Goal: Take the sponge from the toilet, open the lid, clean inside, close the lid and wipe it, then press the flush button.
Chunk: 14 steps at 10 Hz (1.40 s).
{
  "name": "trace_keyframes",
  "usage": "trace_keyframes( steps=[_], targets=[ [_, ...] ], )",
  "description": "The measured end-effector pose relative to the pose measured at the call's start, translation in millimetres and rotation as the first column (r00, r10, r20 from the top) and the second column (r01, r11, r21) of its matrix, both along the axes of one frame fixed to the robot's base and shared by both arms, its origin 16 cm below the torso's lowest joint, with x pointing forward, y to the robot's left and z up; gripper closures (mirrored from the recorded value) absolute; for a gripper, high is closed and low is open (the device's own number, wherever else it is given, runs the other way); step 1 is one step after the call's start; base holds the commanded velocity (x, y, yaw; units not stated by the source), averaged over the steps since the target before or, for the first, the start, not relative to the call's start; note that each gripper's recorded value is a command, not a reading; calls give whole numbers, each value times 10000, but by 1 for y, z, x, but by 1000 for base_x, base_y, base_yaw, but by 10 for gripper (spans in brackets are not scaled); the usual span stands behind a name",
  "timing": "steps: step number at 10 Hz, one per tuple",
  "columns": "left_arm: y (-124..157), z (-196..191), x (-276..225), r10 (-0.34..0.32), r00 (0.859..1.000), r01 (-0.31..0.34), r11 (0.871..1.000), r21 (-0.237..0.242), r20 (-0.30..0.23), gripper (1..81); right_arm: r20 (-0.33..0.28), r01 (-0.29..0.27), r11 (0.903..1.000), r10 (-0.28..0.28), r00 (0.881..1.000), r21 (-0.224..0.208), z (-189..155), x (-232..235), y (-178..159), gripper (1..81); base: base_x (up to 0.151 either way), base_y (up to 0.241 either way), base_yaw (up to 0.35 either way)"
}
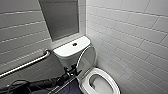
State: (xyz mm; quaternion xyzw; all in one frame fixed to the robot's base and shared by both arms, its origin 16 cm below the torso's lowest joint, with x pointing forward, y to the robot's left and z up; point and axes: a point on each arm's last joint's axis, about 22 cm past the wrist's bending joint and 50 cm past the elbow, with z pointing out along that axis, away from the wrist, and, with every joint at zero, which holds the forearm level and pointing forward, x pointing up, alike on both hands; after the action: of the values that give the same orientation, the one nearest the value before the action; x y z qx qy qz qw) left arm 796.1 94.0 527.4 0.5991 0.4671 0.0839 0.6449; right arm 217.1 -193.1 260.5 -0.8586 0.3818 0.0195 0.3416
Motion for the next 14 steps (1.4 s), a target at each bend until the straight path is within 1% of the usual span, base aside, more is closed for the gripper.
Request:
trace_keyframes(
  steps=[1,2,4,6,7,10,12,13,14],
  targets=[
    [1,-1,0,78,10000,-78,10000,-40,24,10,0,18,9999,-18,10000,125,4,1,4,811,0,0,0],
    [9,-3,6,363,9993,-363,9992,-169,-46,10,4,30,9998,-30,10000,184,9,1,3,811,0,0,0],
    [34,-6,22,1069,9937,-1085,9928,-499,-335,10,14,57,9999,-57,10000,141,12,1,-4,811,0,0,0],
    [44,-8,25,1302,9907,-1322,9897,-547,-386,10,26,152,9995,-152,9999,260,16,0,2,811,0,0,0],
    [51,-10,24,1393,9896,-1410,9888,-493,-368,10,31,178,9995,-179,9998,248,16,-1,2,811,0,0,0],
    [70,-19,5,1232,9923,-1232,9924,-25,-131,10,1,191,9995,-191,9998,244,16,-4,2,811,0,0,0],
    [89,-32,-18,1084,9937,-1072,9933,430,-267,10,18,195,9995,-196,9998,244,16,-3,2,811,0,0,0],
    [120,-37,-24,1371,9901,-1345,9880,760,-302,10,15,174,9996,-175,9998,244,16,-4,2,811,0,0,0],
    [141,-33,-30,1483,9887,-1460,9850,919,-194,10,49,169,9996,-170,9998,246,16,-3,2,811,0,0,0]
  ],
)
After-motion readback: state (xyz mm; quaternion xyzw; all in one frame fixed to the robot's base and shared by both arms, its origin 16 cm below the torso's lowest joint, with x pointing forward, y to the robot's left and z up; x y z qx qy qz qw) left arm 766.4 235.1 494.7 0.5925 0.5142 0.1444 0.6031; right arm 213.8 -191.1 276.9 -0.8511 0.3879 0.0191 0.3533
